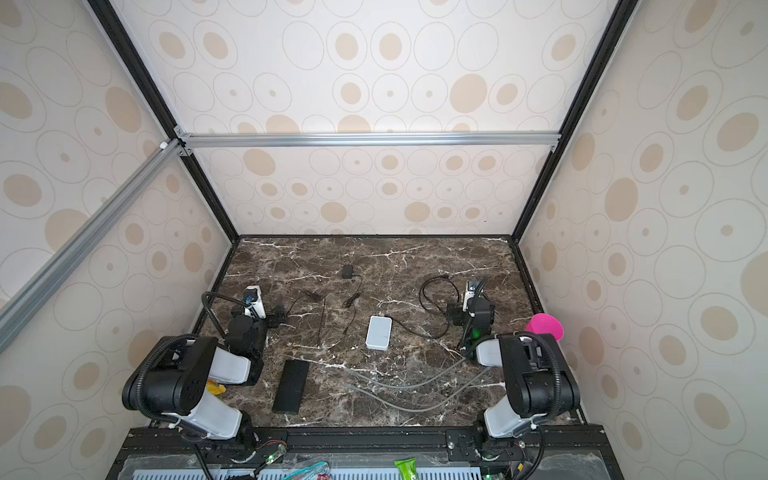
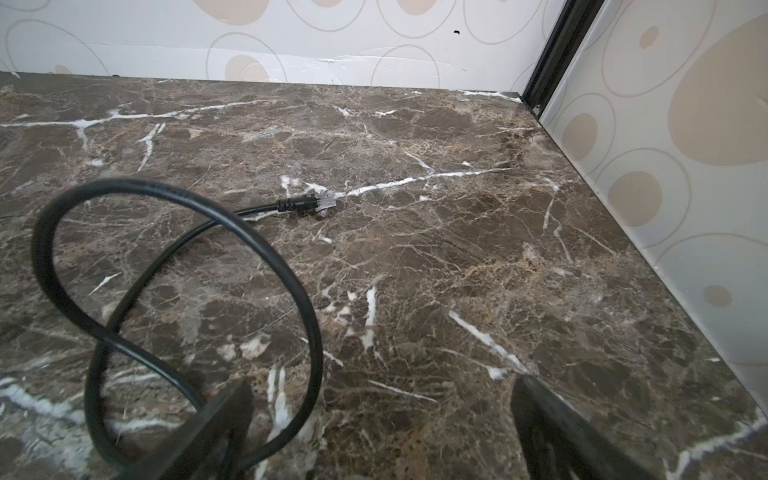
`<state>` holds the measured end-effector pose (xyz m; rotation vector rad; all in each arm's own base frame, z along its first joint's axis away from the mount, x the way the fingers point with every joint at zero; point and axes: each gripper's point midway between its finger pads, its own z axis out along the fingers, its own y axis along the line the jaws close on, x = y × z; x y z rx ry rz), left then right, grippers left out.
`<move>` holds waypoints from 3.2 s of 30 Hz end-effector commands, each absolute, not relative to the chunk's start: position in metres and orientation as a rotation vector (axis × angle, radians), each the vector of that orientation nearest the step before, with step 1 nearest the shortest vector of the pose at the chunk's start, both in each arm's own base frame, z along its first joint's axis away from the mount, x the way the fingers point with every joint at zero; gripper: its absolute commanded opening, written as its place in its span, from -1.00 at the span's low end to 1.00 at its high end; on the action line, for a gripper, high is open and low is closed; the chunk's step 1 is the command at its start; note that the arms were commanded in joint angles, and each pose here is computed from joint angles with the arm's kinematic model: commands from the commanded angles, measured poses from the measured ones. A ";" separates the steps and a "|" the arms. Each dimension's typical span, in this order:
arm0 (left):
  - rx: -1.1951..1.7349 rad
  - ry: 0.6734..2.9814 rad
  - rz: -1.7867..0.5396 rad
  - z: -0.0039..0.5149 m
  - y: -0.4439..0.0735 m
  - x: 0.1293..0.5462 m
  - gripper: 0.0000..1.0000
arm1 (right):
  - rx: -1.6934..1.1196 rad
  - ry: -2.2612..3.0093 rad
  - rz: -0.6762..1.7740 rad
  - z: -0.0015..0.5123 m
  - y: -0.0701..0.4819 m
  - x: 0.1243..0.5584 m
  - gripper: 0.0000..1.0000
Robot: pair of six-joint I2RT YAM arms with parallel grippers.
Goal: Insert the plug into the switch port
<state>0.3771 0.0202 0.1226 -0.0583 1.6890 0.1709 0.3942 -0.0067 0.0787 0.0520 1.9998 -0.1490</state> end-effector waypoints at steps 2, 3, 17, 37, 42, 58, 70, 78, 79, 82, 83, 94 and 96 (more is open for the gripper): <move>-0.060 1.663 0.161 0.130 0.019 0.378 0.96 | 0.057 1.974 -0.144 0.086 -0.005 0.396 0.99; -0.060 1.664 0.161 0.129 0.019 0.378 0.97 | 0.059 1.974 -0.144 0.086 -0.006 0.396 0.99; -0.060 1.664 0.161 0.129 0.019 0.378 0.96 | 0.060 1.973 -0.144 0.086 -0.005 0.396 1.00; -0.060 1.663 0.160 0.130 0.019 0.378 0.97 | 0.059 1.973 -0.145 0.086 -0.006 0.396 0.99; -0.012 1.665 0.101 0.129 0.013 0.379 0.96 | 0.062 1.970 -0.143 0.087 -0.006 0.396 1.00; -0.180 1.468 0.252 0.199 0.023 0.334 0.96 | -0.124 1.973 -0.282 0.140 0.033 0.388 0.99; 0.007 1.497 -0.593 0.306 -0.141 0.313 0.96 | 0.019 2.053 0.648 0.215 0.137 0.302 0.86; 0.012 1.801 -0.649 0.207 -0.160 0.304 0.96 | -0.587 2.220 0.567 0.156 0.234 0.231 1.00; 0.012 1.809 -0.666 0.201 -0.162 0.303 0.96 | -0.649 2.245 0.572 0.154 0.243 0.227 0.99; -0.042 1.858 -0.686 0.175 -0.161 0.303 0.97 | -0.844 2.275 0.495 0.149 0.262 0.217 1.00; -0.046 1.890 -0.671 0.167 -0.158 0.304 0.96 | -0.911 2.281 0.456 0.147 0.265 0.214 1.00; -0.140 1.912 -0.622 0.151 -0.130 0.291 0.96 | -1.330 2.324 0.489 0.118 0.288 0.184 0.35; -0.155 1.894 -0.618 0.153 -0.126 0.290 0.96 | -1.409 2.356 0.490 0.113 0.294 0.180 0.26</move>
